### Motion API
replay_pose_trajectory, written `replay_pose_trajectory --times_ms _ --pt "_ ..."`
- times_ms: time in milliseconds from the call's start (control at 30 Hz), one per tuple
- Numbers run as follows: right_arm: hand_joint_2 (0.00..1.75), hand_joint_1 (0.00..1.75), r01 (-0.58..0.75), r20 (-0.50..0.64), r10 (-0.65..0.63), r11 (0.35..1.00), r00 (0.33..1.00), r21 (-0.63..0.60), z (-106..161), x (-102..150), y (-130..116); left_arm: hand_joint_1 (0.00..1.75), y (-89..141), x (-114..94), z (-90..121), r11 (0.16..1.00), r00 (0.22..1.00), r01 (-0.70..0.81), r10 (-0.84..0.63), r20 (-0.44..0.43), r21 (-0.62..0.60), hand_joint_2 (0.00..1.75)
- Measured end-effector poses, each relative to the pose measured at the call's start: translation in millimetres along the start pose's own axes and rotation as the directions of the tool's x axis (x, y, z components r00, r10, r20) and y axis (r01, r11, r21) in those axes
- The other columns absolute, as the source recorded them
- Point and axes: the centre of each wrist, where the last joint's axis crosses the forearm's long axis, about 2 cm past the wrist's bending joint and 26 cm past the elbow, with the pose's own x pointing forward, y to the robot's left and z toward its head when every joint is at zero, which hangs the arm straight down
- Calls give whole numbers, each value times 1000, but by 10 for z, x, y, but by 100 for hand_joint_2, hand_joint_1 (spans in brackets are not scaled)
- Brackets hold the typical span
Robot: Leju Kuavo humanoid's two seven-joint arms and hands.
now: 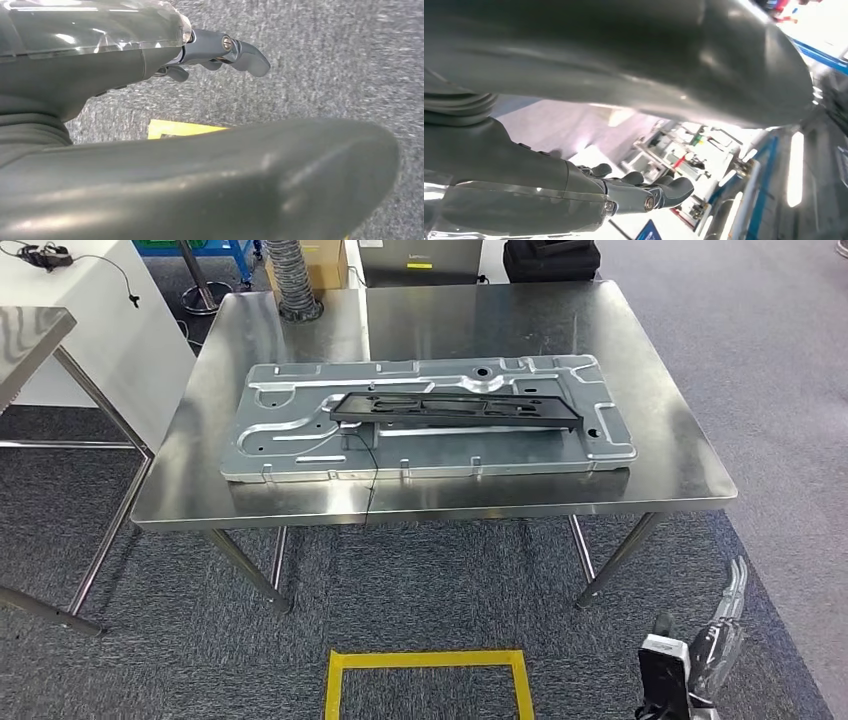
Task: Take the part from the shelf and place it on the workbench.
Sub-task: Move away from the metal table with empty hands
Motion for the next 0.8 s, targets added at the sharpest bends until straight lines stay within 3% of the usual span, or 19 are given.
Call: replay_pose_trajectory --times_ms 100,200,333,467,567,633,733,800 --pt "0 0 -80 -27 81 996 996 33 108 -100 -23 0 -7 21 -12 1000 1000 1 -1 7 -5 0" --pt "0 0 -236 -31 240 967 970 101 227 -285 -121 0 -4 10 -6 1000 1000 -2 2 12 -12 0" --pt "0 0 -427 -105 460 872 882 239 558 -645 -387 0 -5 -2 2 1000 1000 -9 9 15 -16 0" --pt "0 0 -490 -190 601 765 776 418 989 -894 -573 0 -1 -39 24 1000 1000 -7 7 10 -14 0" --pt "0 0 -469 -274 702 665 657 581 1346 -979 -640 0 -33 -42 29 1000 1000 -11 11 9 -22 0" --pt "0 0 -399 -383 758 619 528 676 1580 -957 -585 0 -60 -39 31 999 1000 -11 12 9 -33 0" --pt "0 0 -197 -540 789 602 293 774 1931 -804 -365 0 -77 -45 37 999 1000 -7 7 1 -47 0" --pt "0 0 -36 -579 792 596 196 802 2095 -683 -214 0 -83 -52 42 999 1000 -3 3 -7 -52 0"
